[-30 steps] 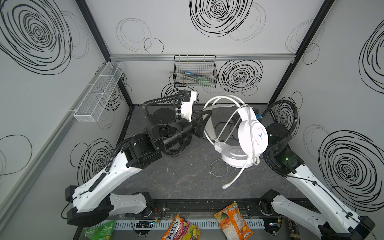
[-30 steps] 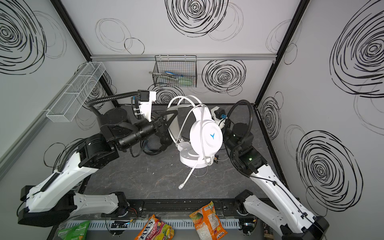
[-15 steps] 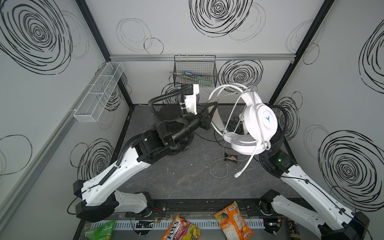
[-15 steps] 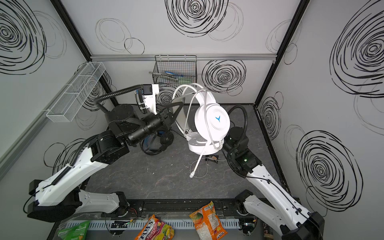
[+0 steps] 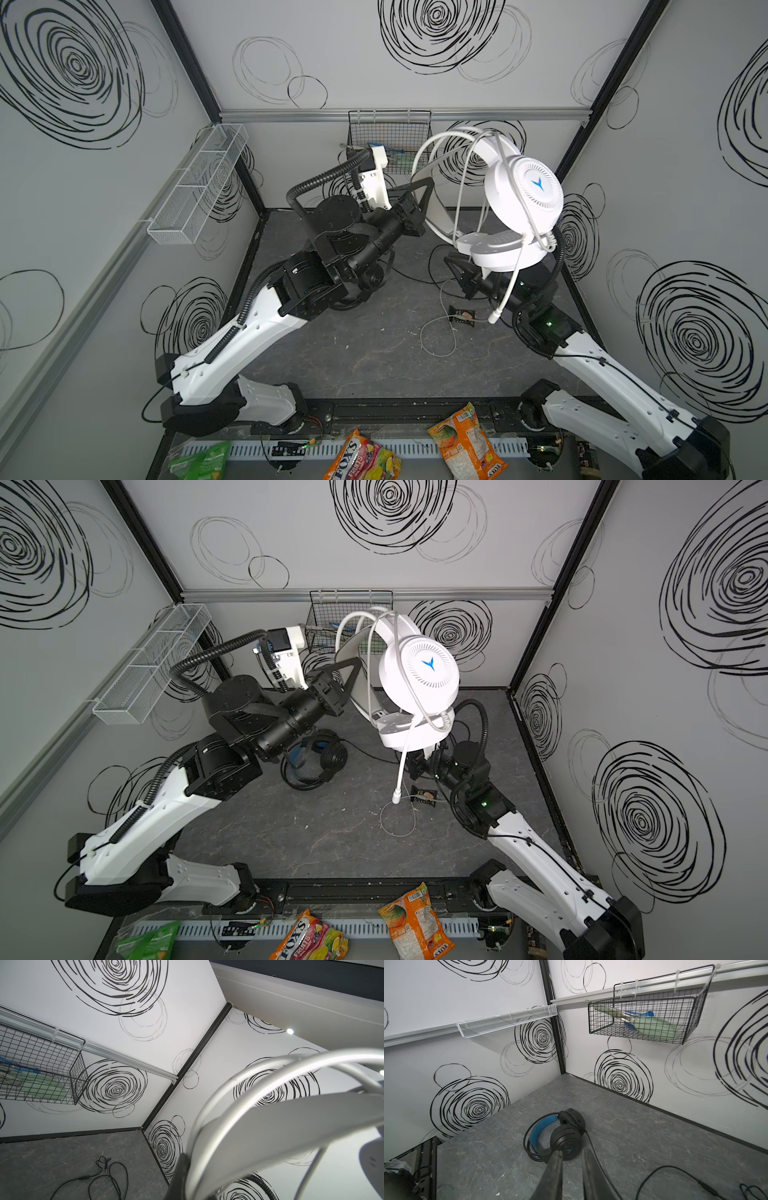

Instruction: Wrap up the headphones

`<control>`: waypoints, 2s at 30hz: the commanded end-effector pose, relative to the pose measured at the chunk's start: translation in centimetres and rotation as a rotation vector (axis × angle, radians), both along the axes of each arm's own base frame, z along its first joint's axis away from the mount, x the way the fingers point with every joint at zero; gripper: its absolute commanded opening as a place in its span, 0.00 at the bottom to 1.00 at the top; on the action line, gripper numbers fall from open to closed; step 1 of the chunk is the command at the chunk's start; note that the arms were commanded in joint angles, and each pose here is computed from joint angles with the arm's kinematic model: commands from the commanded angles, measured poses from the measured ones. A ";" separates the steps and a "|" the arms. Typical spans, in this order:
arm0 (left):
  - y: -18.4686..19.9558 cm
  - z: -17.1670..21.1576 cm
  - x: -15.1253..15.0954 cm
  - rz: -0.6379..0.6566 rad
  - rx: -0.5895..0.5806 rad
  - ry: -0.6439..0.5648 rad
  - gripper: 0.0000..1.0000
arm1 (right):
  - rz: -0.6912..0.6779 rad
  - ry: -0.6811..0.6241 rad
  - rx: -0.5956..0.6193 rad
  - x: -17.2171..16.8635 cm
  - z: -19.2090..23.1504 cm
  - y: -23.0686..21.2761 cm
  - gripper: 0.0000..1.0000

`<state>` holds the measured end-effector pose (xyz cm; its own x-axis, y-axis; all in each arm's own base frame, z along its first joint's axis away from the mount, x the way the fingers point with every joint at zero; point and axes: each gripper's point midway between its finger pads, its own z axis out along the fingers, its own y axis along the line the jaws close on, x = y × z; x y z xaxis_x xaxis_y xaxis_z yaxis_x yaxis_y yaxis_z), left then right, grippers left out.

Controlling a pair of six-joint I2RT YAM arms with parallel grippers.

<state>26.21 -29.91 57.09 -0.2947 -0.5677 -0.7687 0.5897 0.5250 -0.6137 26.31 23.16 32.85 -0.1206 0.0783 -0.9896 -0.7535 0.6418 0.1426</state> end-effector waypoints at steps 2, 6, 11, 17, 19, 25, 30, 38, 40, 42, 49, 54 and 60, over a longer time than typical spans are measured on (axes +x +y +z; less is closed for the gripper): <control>1.7 5.5 -1.2 -0.013 -0.219 -0.065 0.00 | 0.053 0.011 0.062 -0.5 0.1 0.9 0.21; 2.1 6.2 -1.3 -0.006 -0.241 -0.068 0.00 | 0.088 0.040 0.068 -0.8 -1.1 1.5 0.20; 2.7 6.5 -1.3 0.011 -0.260 -0.063 0.00 | 0.122 0.081 0.042 -1.1 -2.7 2.3 0.17; 3.5 6.0 -0.7 0.057 -0.290 -0.034 0.00 | 0.155 0.112 0.025 -1.9 -4.0 3.3 0.14; 3.8 5.9 -0.4 0.077 -0.298 -0.027 0.00 | 0.163 0.126 0.012 -2.2 -4.5 3.8 0.13; 5.7 5.1 0.7 0.200 -0.311 -0.001 0.00 | 0.196 0.136 -0.106 -4.1 -6.3 6.1 0.06; 7.8 3.8 2.3 0.338 -0.308 0.038 0.00 | 0.236 0.135 -0.169 -6.4 -7.1 7.3 0.02; 10.8 0.8 5.7 0.555 -0.161 0.066 0.00 | 0.269 0.082 -0.260 -9.5 -6.6 8.0 0.00; 11.7 -0.3 6.4 0.617 -0.102 0.071 0.00 | 0.278 0.058 -0.281 -10.3 -6.2 8.1 0.00; 12.6 -1.7 7.2 0.674 -0.038 0.080 0.00 | 0.286 0.030 -0.314 -11.2 -5.9 8.3 0.00; 13.8 -5.3 9.0 0.836 0.258 0.063 0.00 | 0.317 -0.077 -0.416 -14.1 -3.4 9.0 0.00; 14.1 -8.7 10.3 0.878 0.387 0.090 0.00 | 0.305 -0.147 -0.420 -14.8 0.6 8.7 0.00; 13.1 -12.1 11.3 0.867 0.551 0.117 0.00 | 0.237 -0.220 -0.440 -14.0 5.1 7.3 0.00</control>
<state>37.31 -17.63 43.45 -0.1062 -0.1729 -0.9792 -0.1370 0.9779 -0.1578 11.91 31.40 36.92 0.0785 -0.2975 -0.9515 -0.8938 0.4016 -0.1993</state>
